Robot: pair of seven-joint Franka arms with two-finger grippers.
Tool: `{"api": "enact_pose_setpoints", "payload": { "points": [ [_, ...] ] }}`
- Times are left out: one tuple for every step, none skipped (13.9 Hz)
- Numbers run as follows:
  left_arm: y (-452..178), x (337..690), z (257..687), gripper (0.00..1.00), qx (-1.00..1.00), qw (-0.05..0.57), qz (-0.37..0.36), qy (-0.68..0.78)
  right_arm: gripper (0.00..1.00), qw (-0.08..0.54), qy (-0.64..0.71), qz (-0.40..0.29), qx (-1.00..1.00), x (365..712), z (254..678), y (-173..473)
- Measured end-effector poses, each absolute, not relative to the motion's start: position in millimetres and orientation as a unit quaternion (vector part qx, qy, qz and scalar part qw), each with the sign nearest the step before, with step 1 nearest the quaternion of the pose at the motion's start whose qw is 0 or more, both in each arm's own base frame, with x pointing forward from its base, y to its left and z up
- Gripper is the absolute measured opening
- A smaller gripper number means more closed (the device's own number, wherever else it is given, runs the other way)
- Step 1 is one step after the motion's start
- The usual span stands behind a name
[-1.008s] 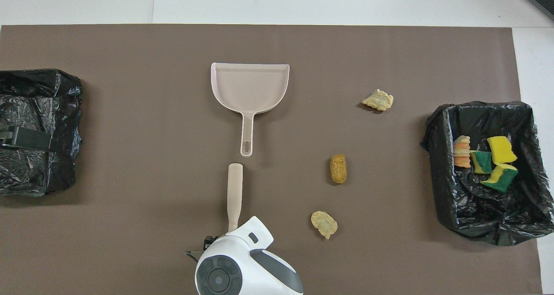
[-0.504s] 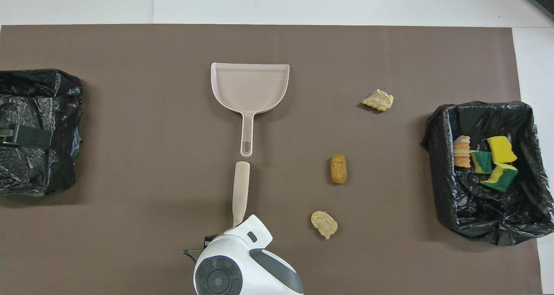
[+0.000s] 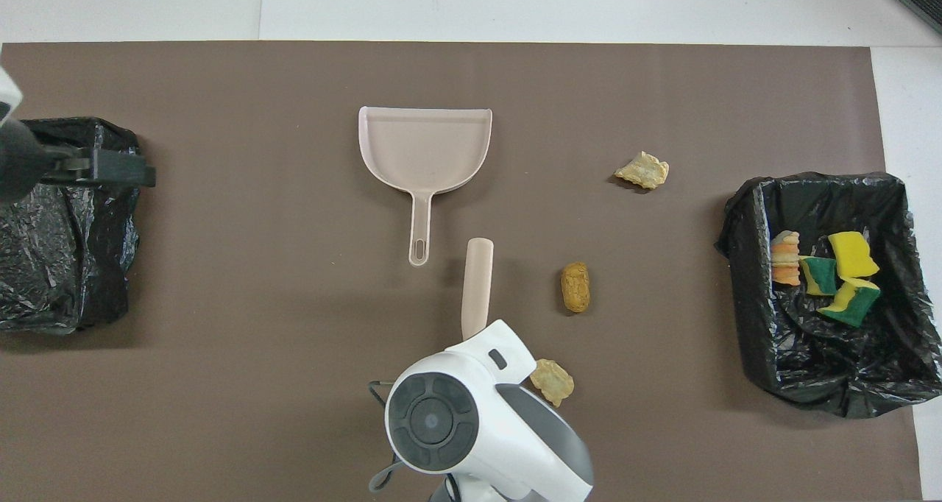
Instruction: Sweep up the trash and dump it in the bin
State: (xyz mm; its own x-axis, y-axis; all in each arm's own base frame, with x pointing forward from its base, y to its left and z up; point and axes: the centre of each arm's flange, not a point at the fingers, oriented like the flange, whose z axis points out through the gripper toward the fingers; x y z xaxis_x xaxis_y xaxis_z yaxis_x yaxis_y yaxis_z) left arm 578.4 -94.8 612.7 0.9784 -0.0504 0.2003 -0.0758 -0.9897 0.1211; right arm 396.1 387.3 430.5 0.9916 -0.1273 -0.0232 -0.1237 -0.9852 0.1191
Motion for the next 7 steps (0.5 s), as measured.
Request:
{"api": "enact_pose_setpoints", "payload": {
  "points": [
    [-121, 588, 598, 1.0, 0.992, 0.071, 0.106, -0.024, 0.27, 0.068, -0.055, -0.024, 0.996, 408, 442, 370],
    [-147, 595, 582, 1.0, 0.991, 0.077, 0.109, -0.019, 0.27, 0.073, -0.047, -0.032, 0.996, 422, 451, 350],
    [-171, 601, 565, 1.0, 0.991, 0.082, 0.109, -0.014, 0.27, 0.075, -0.039, -0.039, 0.996, 439, 457, 328],
    [-192, 605, 549, 1.0, 0.991, 0.086, 0.106, -0.005, 0.27, 0.073, -0.03, -0.045, 0.996, 456, 458, 305],
    [-210, 607, 535, 1.0, 0.991, 0.09, 0.103, 0.004, 0.27, 0.072, -0.019, -0.049, 0.996, 469, 457, 285],
    [-228, 608, 520, 1.0, 0.991, 0.093, 0.099, 0.011, 0.27, 0.073, -0.006, -0.053, 0.996, 479, 454, 268],
    [-250, 607, 502, 1.0, 0.991, 0.094, 0.091, 0.016, 0.27, 0.079, 0.01, -0.054, 0.995, 489, 451, 253]
  ]
}}
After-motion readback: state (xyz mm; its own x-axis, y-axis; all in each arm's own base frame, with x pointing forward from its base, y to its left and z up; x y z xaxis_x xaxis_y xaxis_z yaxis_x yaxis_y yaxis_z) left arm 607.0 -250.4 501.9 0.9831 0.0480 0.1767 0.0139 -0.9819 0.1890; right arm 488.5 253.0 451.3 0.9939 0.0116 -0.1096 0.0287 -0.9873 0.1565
